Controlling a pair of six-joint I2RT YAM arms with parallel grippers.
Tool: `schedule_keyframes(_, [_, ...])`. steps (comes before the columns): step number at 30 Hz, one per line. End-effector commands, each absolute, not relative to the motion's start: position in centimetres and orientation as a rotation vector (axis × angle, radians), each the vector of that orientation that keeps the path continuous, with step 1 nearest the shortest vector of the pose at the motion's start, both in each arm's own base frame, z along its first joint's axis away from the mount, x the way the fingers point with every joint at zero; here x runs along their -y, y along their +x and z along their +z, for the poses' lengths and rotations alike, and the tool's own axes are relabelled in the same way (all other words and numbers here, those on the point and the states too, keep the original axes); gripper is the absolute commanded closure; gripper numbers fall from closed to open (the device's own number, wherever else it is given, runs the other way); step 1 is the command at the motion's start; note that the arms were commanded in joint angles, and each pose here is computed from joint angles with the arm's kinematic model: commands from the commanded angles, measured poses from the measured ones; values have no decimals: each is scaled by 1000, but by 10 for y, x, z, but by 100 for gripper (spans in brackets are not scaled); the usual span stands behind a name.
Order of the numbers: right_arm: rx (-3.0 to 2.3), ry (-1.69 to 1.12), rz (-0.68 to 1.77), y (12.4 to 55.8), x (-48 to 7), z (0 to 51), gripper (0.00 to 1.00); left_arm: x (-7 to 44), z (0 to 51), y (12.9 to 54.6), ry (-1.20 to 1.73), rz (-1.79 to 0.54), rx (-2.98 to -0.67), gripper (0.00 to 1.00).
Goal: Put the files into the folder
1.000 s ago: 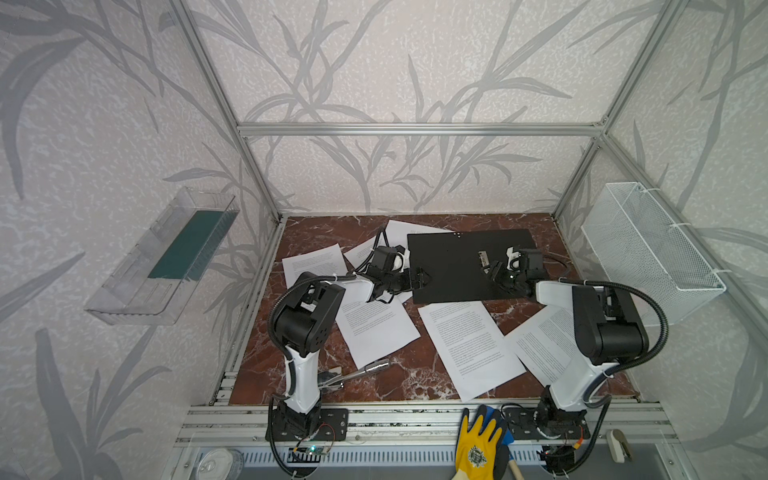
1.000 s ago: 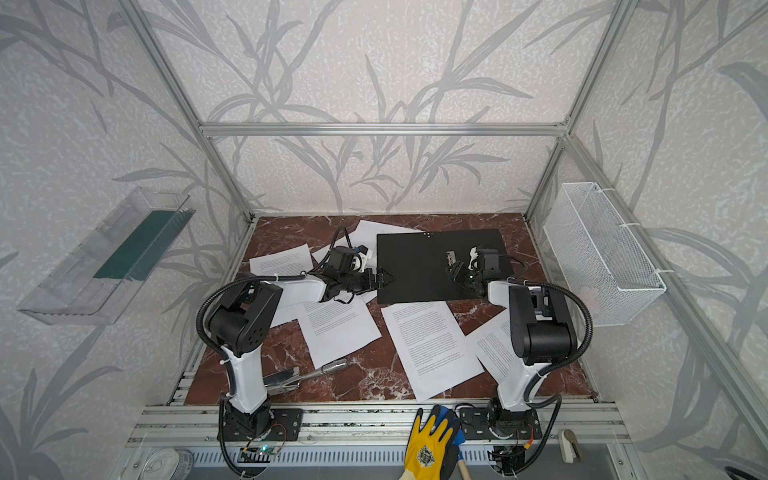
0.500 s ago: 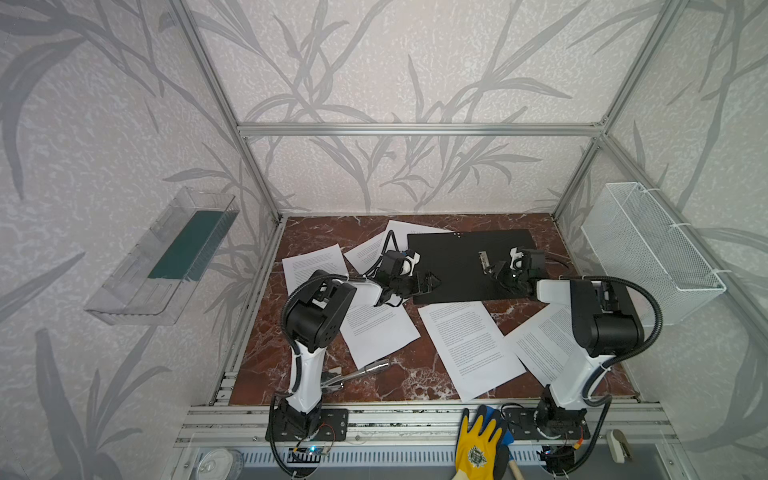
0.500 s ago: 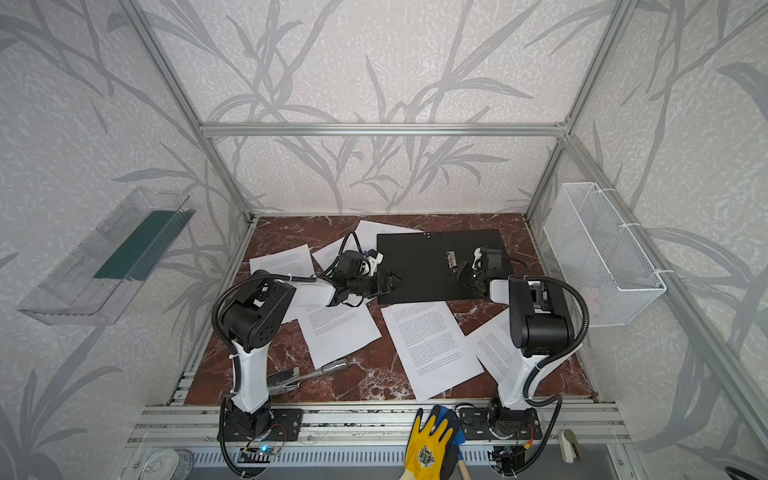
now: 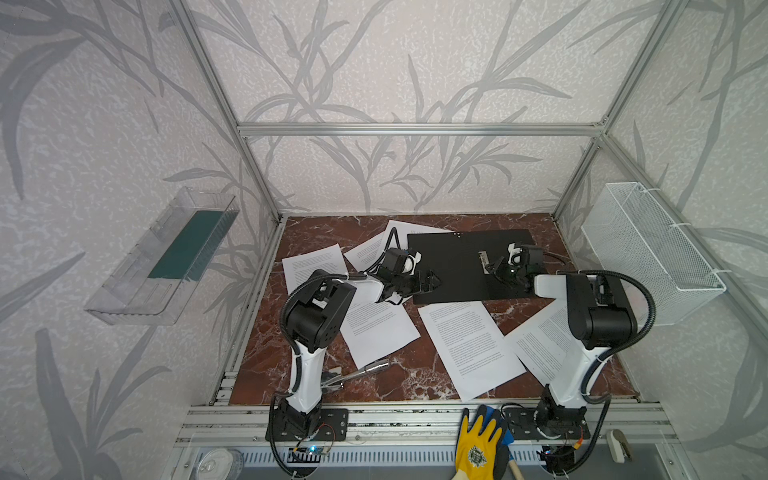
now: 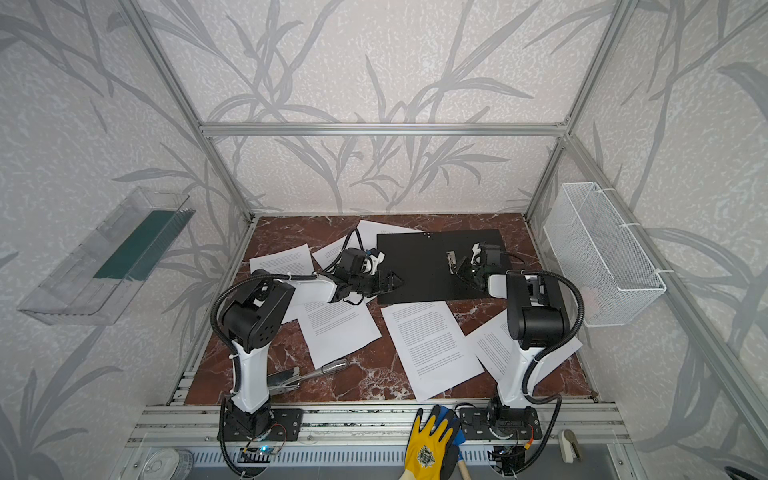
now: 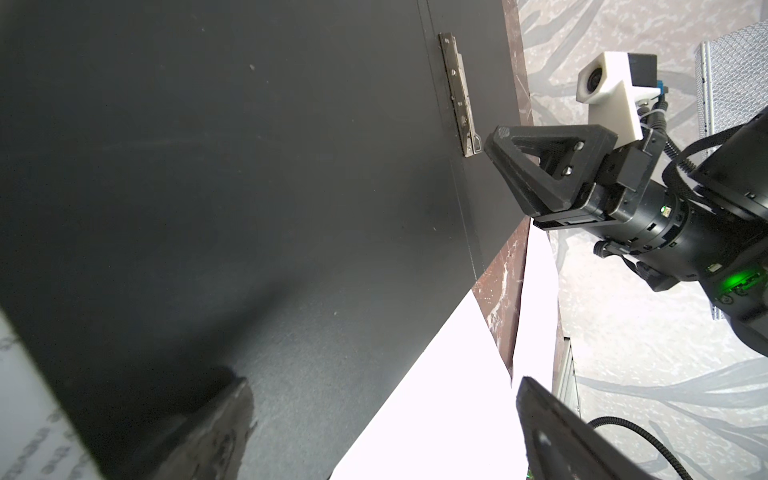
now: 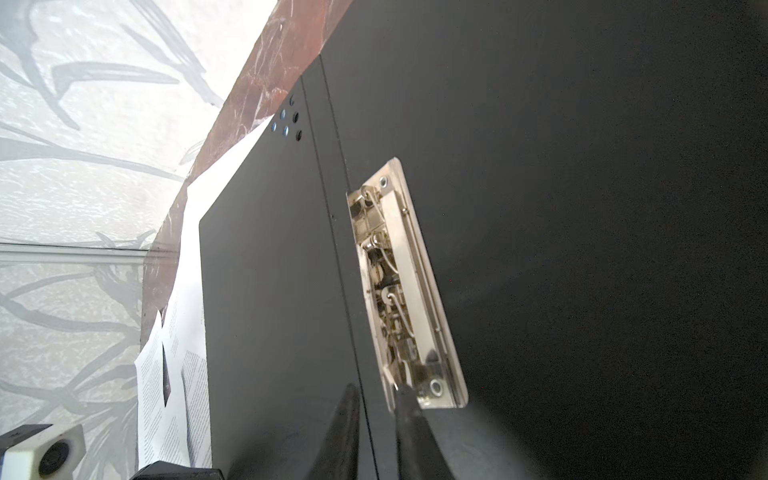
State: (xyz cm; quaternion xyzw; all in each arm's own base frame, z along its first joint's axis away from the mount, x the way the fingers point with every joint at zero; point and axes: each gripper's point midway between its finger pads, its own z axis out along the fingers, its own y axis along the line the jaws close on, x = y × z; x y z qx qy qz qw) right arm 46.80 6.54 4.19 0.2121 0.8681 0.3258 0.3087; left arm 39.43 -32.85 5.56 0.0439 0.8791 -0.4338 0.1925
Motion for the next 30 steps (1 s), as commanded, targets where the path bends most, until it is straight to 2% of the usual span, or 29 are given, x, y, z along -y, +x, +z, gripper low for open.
schedule_keyframes(1, [-2296, 564, 845, 473, -62, 41, 81, 314, 16, 381, 58, -1113, -2617, 1])
schedule_keyframes(16, [-2326, 564, 838, 475, -62, 34, 91, 314, 15, 381, 55, -1120, -2620, 1])
schedule_keyframes(30, [-2384, 547, 817, 470, -62, 28, 92, 311, 12, 382, 51, -1087, -2641, 1])
